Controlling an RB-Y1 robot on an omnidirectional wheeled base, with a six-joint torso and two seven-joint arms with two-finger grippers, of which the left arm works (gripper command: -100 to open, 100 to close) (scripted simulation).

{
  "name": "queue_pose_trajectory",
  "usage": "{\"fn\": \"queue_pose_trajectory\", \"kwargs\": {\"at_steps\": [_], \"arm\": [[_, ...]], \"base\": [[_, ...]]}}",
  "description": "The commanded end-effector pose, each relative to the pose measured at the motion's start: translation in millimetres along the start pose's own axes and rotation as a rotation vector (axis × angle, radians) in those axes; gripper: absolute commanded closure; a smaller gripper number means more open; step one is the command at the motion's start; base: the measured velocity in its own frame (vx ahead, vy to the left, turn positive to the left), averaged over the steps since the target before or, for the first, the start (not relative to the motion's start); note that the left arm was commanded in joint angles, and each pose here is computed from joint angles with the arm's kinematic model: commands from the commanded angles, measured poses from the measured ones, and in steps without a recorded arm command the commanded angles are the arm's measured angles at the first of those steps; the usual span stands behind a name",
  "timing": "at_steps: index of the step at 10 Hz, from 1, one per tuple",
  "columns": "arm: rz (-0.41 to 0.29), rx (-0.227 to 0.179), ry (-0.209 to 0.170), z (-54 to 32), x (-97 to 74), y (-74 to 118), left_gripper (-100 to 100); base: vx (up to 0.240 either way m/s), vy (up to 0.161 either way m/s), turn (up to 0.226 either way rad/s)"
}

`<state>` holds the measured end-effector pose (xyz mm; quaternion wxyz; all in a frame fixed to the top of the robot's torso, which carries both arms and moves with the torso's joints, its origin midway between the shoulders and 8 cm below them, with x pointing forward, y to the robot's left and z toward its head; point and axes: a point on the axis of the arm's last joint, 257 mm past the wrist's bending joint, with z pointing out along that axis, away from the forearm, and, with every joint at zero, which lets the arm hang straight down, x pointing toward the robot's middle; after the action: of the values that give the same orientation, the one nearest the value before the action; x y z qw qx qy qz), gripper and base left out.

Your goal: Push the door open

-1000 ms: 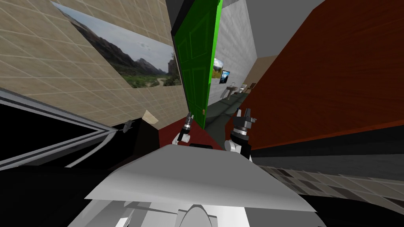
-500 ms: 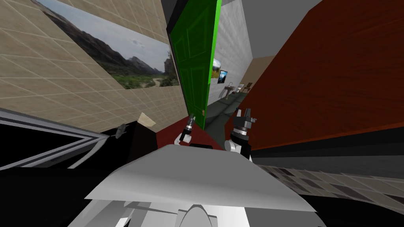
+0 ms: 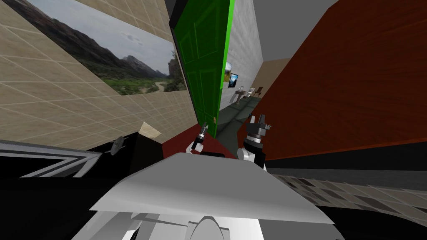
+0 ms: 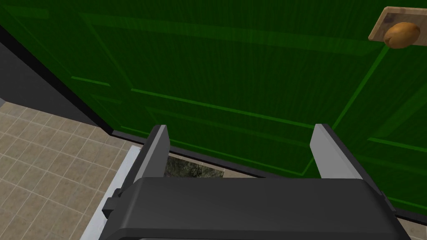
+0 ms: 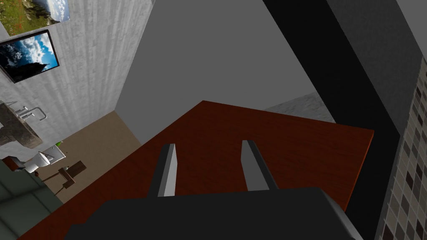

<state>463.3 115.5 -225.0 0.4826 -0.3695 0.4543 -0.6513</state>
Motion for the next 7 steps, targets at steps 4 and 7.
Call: {"fn": "queue_pose_trajectory", "kwargs": {"at_steps": [4,7], "arm": [[-0.012,-0.060,0.038,-6.6,15.6,34.7,-100],[-0.015,-0.088,0.055,-10.4,22.5,49.3,-100]], "base": [[0.060,0.059,-0.093],[0.054,0.053,-0.057]]}}
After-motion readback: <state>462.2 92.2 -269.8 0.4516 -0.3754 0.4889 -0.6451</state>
